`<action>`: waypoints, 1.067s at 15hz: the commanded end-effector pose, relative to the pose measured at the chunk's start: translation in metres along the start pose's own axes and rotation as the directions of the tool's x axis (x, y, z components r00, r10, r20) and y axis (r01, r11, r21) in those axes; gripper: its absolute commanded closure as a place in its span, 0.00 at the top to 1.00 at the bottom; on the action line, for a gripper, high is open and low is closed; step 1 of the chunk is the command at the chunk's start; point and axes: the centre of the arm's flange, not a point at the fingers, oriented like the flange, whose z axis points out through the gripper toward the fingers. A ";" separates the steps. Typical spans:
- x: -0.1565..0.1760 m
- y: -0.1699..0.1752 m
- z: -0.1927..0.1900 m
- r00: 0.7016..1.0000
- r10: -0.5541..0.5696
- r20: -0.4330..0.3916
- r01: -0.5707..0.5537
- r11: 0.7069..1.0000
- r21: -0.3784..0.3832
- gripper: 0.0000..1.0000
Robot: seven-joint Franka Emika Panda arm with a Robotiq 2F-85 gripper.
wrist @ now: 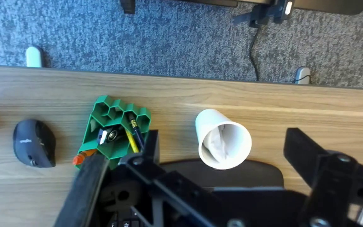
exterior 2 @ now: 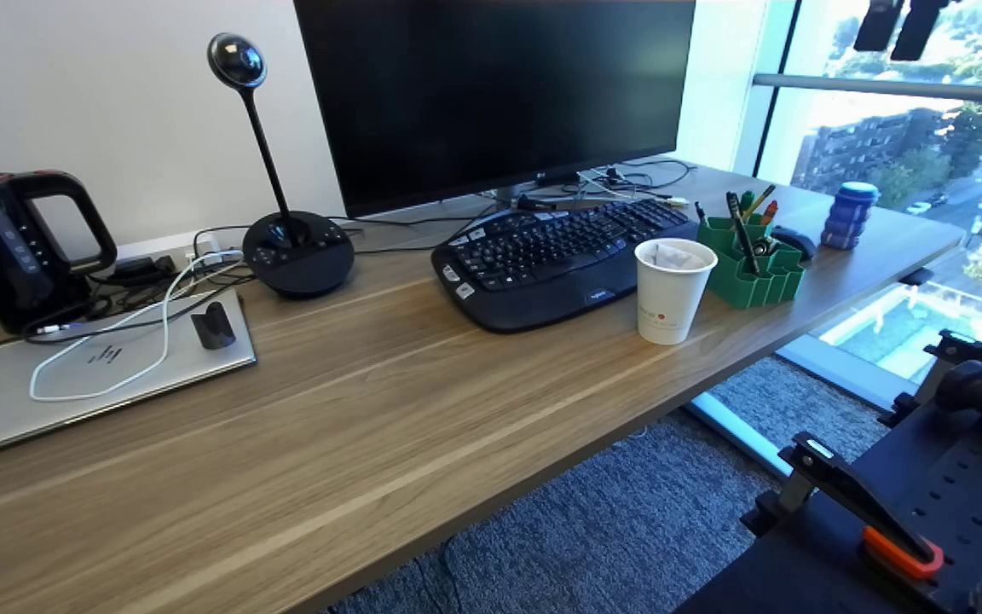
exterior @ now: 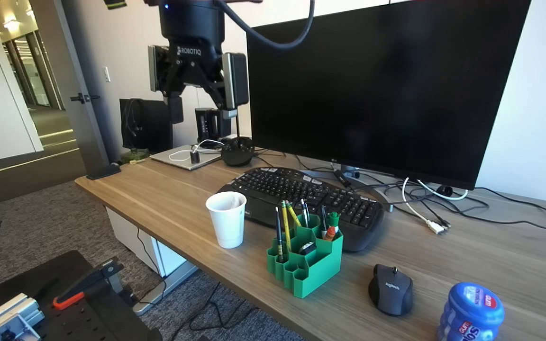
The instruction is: Pick a crayon in the rack and put it in the cup
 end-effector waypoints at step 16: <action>0.039 0.075 0.020 0.956 0.278 -0.094 -0.288 0.949 -0.127 1.00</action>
